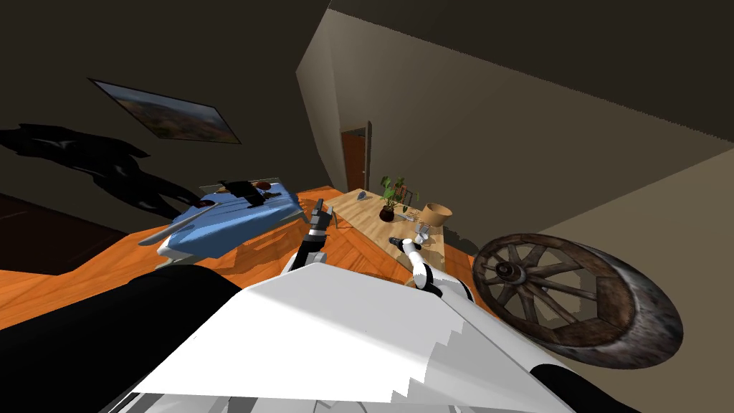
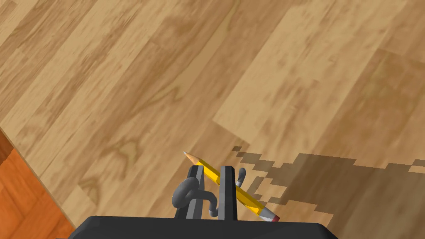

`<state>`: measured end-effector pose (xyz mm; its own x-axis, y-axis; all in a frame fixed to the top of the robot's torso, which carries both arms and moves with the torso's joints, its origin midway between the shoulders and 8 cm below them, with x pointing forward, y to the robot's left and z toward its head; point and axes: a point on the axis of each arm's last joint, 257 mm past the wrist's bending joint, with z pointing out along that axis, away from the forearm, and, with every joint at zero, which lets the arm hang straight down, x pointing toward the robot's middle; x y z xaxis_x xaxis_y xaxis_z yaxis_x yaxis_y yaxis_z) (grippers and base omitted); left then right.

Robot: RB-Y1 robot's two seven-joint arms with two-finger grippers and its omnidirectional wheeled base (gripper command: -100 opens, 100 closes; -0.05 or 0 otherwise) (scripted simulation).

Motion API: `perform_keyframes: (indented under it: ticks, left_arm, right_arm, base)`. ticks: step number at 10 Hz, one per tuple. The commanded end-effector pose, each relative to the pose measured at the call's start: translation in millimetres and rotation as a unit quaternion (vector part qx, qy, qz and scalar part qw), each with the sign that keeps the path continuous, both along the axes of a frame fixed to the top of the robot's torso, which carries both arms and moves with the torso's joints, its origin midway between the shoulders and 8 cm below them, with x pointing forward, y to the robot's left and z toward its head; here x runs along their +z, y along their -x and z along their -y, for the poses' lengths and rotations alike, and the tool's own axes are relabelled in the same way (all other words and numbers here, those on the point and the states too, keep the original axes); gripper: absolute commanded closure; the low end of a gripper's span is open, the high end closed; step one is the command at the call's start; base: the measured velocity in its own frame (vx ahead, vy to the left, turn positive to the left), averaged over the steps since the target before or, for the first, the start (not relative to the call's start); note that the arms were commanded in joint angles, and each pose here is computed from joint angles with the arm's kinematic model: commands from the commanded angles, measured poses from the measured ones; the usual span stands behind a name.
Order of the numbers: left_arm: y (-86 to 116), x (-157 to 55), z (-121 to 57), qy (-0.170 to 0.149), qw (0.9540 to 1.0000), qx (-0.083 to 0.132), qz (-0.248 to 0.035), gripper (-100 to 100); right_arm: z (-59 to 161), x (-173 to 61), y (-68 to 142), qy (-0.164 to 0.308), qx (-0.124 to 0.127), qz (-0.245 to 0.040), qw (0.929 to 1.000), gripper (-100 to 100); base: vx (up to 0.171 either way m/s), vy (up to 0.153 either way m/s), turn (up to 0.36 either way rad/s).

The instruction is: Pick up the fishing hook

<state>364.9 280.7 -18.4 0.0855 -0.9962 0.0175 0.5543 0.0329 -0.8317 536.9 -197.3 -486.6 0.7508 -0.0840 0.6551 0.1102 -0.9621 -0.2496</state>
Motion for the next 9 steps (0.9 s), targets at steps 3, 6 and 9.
perform_keyframes:
  ticks: [3,6,9]
  left_arm:
    - [0.0,0.1,0.0,0.000,1.0000,0.000,0.000,0]
    - [0.0,0.0,0.0,0.000,1.0000,0.000,0.000,0]
    - [0.0,0.0,0.0,0.000,1.0000,0.000,0.000,0]
  right_arm:
    - [11.0,6.8,-7.1,-0.001,-0.014,-0.001,0.9999,100]
    - [19.2,11.8,-12.1,-0.001,-0.023,-0.001,0.9997,100]
    - [20.8,13.3,-13.7,-0.002,-0.027,-0.001,0.9996,0]
  base:
    - [-0.075,-0.026,0.104]
    - [-0.045,-0.008,0.053]
    - [-0.045,-0.005,0.050]
